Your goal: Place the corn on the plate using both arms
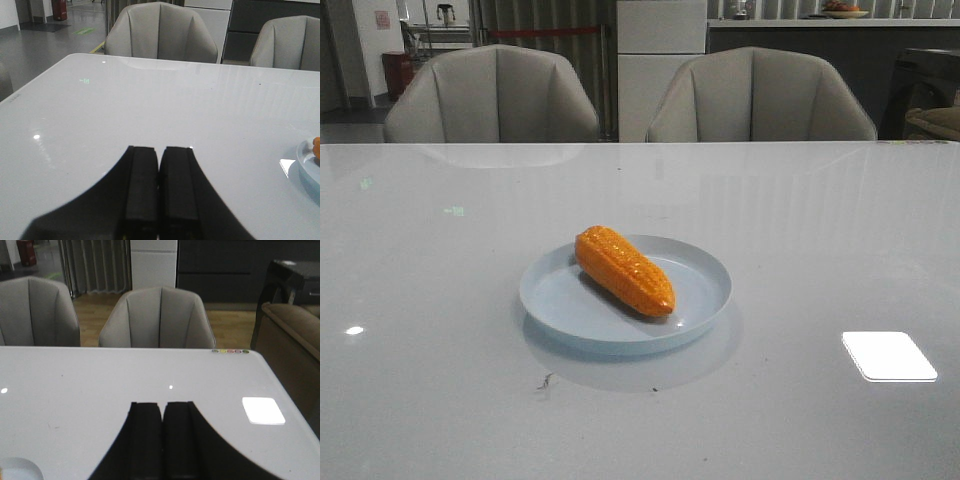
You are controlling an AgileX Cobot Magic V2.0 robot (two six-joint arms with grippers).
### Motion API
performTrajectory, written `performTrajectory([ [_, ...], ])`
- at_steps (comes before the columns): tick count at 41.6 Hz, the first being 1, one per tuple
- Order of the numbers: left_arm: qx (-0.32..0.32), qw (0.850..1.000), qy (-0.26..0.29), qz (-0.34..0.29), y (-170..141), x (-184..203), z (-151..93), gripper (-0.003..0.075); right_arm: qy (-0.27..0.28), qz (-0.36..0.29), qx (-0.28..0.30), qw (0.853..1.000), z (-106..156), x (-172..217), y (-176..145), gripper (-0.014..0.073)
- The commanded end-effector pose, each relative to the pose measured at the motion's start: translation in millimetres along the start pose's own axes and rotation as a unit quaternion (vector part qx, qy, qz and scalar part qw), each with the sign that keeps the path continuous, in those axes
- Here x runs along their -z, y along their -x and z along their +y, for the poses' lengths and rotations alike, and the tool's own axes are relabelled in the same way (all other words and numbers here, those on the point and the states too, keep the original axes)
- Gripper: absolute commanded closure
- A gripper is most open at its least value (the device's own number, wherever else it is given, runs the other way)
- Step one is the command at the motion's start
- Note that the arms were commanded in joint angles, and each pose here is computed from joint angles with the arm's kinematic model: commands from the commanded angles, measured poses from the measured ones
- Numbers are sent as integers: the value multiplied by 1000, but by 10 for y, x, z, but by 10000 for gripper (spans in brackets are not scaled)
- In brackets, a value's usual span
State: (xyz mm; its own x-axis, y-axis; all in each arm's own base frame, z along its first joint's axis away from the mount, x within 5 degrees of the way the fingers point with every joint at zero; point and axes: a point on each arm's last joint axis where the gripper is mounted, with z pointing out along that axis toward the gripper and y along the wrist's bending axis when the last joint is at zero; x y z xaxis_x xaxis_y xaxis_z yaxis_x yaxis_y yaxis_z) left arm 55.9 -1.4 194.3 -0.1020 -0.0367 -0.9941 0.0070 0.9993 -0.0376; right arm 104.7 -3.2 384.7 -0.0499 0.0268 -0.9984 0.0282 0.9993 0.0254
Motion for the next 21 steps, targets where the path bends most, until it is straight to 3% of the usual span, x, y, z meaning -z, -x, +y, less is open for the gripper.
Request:
performTrajectory([
  [1, 11, 999, 3, -30, -42, -9, 10, 629, -6, -85, 3, 996, -10, 115, 42, 546],
  [13, 11, 999, 3, -30, -42, -9, 10, 629, -11, -76, 2, 997, -31, 287, -742, 546],
  [21, 11, 999, 3, -30, -42, -9, 10, 629, -12, -74, 2, 997, -41, 345, -1095, 546],
])
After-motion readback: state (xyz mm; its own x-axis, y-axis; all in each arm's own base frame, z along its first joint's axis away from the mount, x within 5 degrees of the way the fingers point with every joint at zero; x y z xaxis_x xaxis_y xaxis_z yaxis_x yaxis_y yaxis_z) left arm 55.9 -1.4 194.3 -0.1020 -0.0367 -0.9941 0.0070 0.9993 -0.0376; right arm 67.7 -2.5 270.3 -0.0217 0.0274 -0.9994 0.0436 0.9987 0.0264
